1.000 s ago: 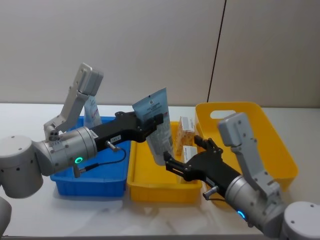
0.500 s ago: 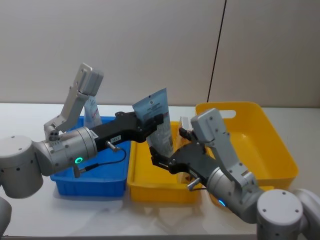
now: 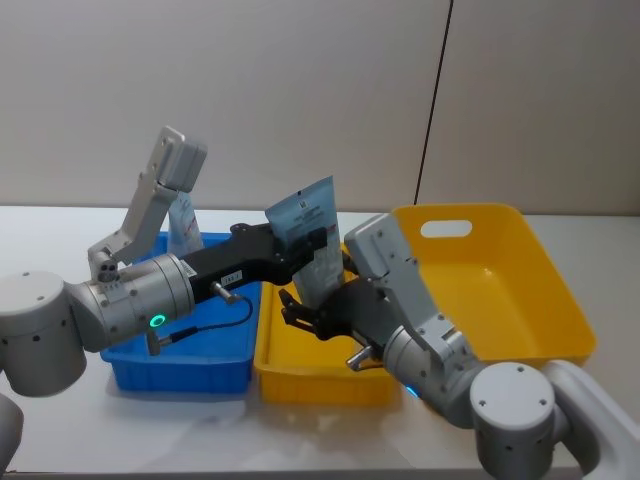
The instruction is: Bimanual collaborative sorting of washing and personal care products
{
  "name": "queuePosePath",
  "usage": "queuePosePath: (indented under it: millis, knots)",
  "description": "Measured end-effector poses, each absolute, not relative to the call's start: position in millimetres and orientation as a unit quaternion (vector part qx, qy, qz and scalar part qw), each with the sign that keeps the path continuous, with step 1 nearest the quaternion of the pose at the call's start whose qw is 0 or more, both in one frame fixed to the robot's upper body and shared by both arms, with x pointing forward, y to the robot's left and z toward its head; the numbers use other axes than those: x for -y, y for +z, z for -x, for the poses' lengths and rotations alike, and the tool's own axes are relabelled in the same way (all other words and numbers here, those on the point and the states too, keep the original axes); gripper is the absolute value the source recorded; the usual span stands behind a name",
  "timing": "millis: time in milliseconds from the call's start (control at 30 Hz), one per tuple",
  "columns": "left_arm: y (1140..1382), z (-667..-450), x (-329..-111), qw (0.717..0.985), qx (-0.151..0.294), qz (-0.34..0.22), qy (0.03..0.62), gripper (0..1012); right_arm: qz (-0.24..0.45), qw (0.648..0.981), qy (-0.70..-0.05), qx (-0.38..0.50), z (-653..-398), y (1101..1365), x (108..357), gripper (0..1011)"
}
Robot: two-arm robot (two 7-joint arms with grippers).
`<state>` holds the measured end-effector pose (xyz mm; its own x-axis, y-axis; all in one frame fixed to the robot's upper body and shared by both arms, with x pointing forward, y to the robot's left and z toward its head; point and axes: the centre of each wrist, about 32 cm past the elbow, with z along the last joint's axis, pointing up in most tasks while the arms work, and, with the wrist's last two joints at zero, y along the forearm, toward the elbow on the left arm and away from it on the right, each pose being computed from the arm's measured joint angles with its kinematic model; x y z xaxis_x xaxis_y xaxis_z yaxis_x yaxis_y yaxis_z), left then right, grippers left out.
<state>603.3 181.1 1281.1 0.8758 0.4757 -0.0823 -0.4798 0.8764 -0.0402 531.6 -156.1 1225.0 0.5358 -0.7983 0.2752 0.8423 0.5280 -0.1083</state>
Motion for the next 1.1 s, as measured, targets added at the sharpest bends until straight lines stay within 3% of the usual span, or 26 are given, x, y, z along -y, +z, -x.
queuePosePath:
  millis: [233,400,767,1100]
  knots:
    - [1281.1,-603.3,-181.2,0.968,-0.035,0.030,0.247,213,0.119,0.869,-0.471,0.098,-538.7,1221.5,150.1,1003]
    - [1281.1,-603.3,-181.2,0.968,-0.035,0.030,0.247,213,0.121,0.869,-0.470,0.100,-541.8,1220.0,147.3,926]
    - [1281.0,-603.3,-181.2,0.968,-0.035,0.030,0.247,213,0.124,0.869,-0.469,0.101,-545.4,1218.2,144.1,603]
    - [1281.1,-603.3,-181.0,0.968,-0.035,0.030,0.247,252,0.125,0.869,-0.468,0.101,-546.8,1217.7,142.7,462]
